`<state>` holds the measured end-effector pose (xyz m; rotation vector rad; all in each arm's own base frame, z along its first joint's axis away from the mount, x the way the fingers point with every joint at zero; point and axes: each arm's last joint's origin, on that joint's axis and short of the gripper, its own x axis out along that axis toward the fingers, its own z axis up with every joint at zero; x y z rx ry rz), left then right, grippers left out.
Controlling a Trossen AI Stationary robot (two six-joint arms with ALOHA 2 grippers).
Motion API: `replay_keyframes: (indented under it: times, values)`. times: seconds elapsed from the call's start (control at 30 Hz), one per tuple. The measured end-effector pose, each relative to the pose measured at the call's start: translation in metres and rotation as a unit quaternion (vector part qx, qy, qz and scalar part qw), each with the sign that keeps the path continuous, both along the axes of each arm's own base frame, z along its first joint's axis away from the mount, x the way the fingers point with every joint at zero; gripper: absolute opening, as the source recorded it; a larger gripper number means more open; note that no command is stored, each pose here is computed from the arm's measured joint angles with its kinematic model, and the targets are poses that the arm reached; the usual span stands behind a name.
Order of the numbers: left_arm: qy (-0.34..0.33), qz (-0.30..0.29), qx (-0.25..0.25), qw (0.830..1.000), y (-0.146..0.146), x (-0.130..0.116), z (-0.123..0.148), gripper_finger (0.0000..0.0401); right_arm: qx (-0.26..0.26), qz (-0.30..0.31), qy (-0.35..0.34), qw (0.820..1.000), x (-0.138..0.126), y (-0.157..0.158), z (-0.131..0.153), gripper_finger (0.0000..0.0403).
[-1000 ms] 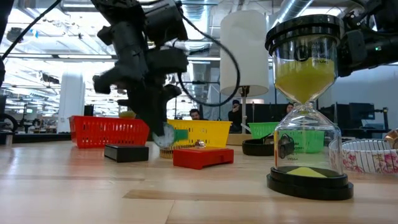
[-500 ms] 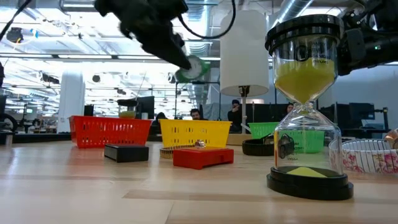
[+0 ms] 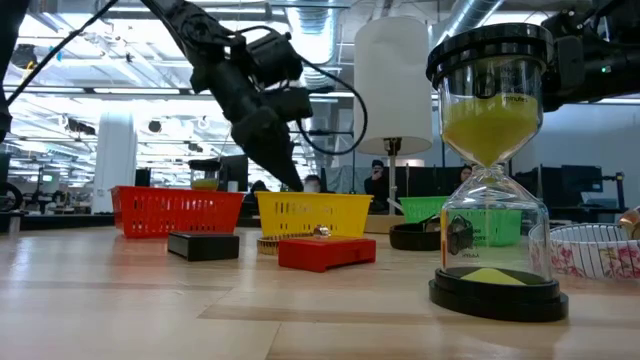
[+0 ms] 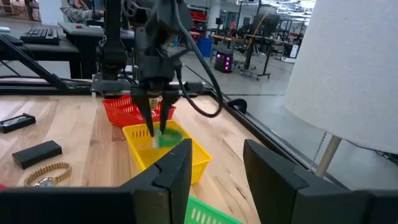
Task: Pick & Place Office items
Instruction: Put the green watch into the yellow basket, then put the orange digital timer into the green basket
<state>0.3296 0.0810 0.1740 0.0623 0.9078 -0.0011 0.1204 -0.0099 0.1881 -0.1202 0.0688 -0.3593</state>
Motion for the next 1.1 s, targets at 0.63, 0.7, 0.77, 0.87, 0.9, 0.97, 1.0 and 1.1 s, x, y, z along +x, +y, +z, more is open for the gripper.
replay_keyframes:
  times: [0.63, 0.7, 0.77, 0.87, 0.9, 0.97, 1.0, 1.1]
  values:
    - [-0.131, -0.058, 0.018, 0.989, -0.047, -0.018, 0.077, 0.0152, 0.043, 0.001, -0.012, 0.999, 0.001, 0.0, -0.001, 0.0136]
    - [-0.16, -0.057, 0.009, 0.985, -0.055, -0.028, 0.094, 0.0149, 0.045, 0.001, -0.006, 0.999, 0.002, 0.0, -0.002, 0.0136]
    - [-0.181, -0.058, 0.001, 0.982, -0.061, -0.039, 0.105, 0.0144, 0.056, 0.0, -0.003, 0.998, 0.003, 0.0, -0.004, 0.0136]
    - [-0.202, -0.059, -0.009, 0.977, -0.068, -0.058, 0.112, 0.0136, 0.065, -0.001, 0.003, 0.998, 0.006, 0.0, -0.006, 0.0136]
    - [-0.207, -0.061, -0.01, 0.976, -0.07, -0.065, 0.112, 0.0132, 0.065, -0.001, 0.006, 0.998, 0.007, 0.0, -0.006, 0.0136]
    - [-0.21, -0.058, -0.016, 0.976, -0.072, -0.078, 0.107, 0.0126, 0.065, -0.001, 0.005, 0.998, 0.008, 0.0, -0.007, 0.0136]
    - [-0.207, -0.054, -0.023, 0.977, -0.073, -0.084, 0.102, 0.0123, 0.065, -0.001, 0.004, 0.998, 0.009, 0.0, -0.006, 0.0136]
    - [-0.209, -0.015, -0.058, 0.976, -0.074, -0.101, 0.09, 0.0115, 0.063, -0.004, -0.002, 0.998, 0.012, 0.0, -0.006, 0.0136]
